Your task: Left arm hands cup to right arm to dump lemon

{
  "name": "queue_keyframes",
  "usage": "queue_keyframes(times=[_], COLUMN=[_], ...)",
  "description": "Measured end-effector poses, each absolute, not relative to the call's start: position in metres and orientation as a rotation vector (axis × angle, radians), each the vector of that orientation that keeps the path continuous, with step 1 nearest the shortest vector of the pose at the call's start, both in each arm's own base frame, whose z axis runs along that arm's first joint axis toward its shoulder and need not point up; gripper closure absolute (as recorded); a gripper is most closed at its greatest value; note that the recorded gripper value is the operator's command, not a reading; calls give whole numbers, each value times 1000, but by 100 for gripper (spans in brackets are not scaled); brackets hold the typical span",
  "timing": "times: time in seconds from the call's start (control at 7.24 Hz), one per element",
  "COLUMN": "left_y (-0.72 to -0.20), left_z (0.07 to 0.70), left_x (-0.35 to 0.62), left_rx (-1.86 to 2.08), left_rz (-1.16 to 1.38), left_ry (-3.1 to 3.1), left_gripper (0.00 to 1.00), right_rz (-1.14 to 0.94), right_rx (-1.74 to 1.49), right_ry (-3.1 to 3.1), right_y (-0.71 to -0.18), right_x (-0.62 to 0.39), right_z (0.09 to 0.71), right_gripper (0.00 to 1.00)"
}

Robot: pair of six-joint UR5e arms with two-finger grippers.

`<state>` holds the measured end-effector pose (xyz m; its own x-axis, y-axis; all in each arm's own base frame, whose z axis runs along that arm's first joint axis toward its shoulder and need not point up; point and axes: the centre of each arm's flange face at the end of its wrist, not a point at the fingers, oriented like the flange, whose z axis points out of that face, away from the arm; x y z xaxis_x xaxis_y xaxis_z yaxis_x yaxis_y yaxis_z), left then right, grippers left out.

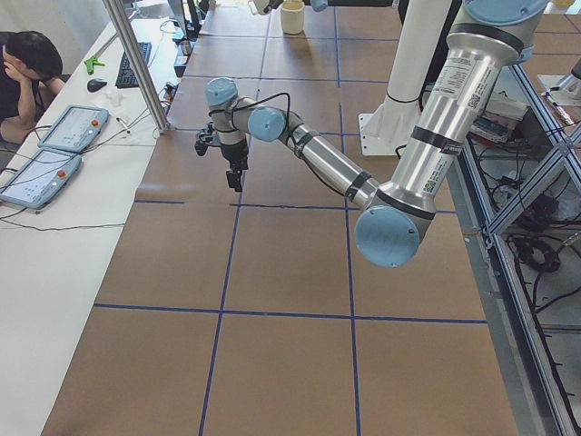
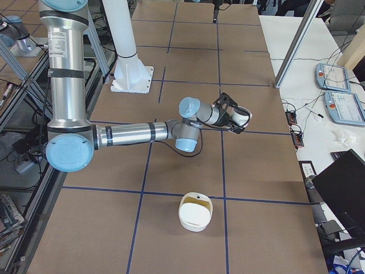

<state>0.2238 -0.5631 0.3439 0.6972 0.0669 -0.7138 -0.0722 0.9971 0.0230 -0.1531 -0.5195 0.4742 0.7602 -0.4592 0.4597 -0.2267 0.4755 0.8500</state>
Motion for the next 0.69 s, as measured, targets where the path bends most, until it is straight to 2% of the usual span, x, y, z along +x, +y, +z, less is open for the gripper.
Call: queue_keyframes(times=[0.28, 0.69], left_y=[-558, -567], left_z=[314, 267], left_x=[261, 321], left_rx=[-30, -53], left_rz=[36, -122], left_ry=[822, 927], left_gripper=[0, 0], right_rz=[-167, -113], right_rx=[1096, 1109], right_ry=[-715, -710], right_y=[-546, -520], right_x=[-261, -404], right_z=[400, 300], right_gripper=[86, 77])
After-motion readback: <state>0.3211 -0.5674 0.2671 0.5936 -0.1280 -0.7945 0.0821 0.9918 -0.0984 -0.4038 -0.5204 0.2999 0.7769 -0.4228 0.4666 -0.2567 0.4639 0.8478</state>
